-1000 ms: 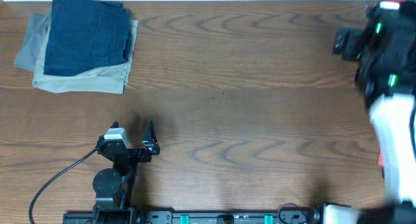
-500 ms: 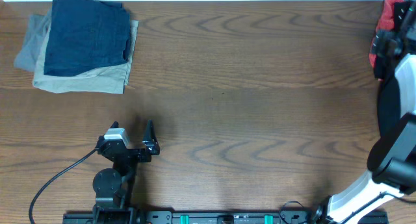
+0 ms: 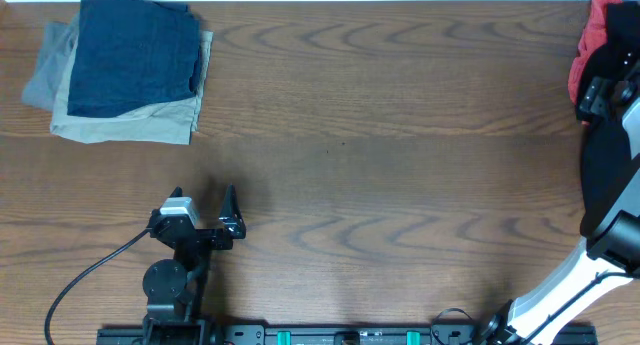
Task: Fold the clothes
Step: 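Reach the right gripper to the black polo at the right edge and grasp it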
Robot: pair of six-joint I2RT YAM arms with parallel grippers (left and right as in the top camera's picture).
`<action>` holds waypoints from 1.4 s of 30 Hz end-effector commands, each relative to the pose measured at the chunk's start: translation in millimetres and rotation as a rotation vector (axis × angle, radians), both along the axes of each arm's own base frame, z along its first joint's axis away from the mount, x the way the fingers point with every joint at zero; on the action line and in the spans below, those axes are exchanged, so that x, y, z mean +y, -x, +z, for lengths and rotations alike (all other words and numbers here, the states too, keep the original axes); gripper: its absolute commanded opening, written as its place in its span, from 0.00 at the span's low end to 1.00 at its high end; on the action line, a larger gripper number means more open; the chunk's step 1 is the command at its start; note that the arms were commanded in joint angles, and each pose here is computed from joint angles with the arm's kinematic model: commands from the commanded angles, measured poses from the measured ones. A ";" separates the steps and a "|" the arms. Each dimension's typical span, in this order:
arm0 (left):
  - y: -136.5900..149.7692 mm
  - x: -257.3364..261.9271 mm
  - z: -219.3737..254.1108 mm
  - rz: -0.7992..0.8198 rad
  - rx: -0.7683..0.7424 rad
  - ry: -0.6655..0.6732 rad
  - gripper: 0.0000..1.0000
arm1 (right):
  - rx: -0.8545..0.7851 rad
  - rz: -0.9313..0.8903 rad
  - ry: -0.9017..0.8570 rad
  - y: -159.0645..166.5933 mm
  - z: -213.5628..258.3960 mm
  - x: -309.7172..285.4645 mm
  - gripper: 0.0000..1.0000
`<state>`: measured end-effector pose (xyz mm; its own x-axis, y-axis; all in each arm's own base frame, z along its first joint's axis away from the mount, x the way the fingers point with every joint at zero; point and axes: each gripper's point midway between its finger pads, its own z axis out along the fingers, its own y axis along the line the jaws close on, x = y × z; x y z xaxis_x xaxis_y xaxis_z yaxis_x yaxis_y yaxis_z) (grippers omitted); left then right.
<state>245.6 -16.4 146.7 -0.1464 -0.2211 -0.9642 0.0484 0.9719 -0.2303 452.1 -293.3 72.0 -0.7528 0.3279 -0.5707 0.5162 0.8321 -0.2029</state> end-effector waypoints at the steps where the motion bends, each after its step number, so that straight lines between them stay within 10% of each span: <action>1: 1.4 -3.2 -16.2 -0.019 0.052 0.009 0.98 | -0.028 0.036 -0.062 -10.5 -13.1 5.5 0.96; 6: 1.4 -3.2 -16.2 -0.019 0.052 0.009 0.98 | -0.034 0.033 -0.062 -13.4 -19.3 3.7 0.89; 18: 1.4 -3.2 -16.2 -0.019 0.052 0.009 0.98 | -0.065 -0.021 -0.087 -13.7 -20.3 1.4 0.15; 20: 1.4 -3.1 -16.2 -0.018 0.052 0.009 0.98 | -0.062 -0.022 -0.089 -13.1 -20.8 1.7 0.30; 21: 1.4 -3.2 -16.2 -0.019 0.052 0.009 0.98 | -0.061 -0.022 -0.090 -12.9 -21.0 1.8 0.54; 24: 1.4 -3.2 -16.2 -0.019 0.052 0.009 0.98 | -0.060 -0.022 -0.089 -12.7 -21.0 1.6 0.72; 32: 1.4 -3.2 -16.2 -0.019 0.052 0.009 0.98 | -0.054 -0.023 -0.093 -14.8 -34.5 -0.3 0.70; 42: 1.4 -3.2 -16.2 -0.019 0.052 0.009 0.98 | -0.056 -0.039 -0.099 -13.2 -37.2 -3.0 0.01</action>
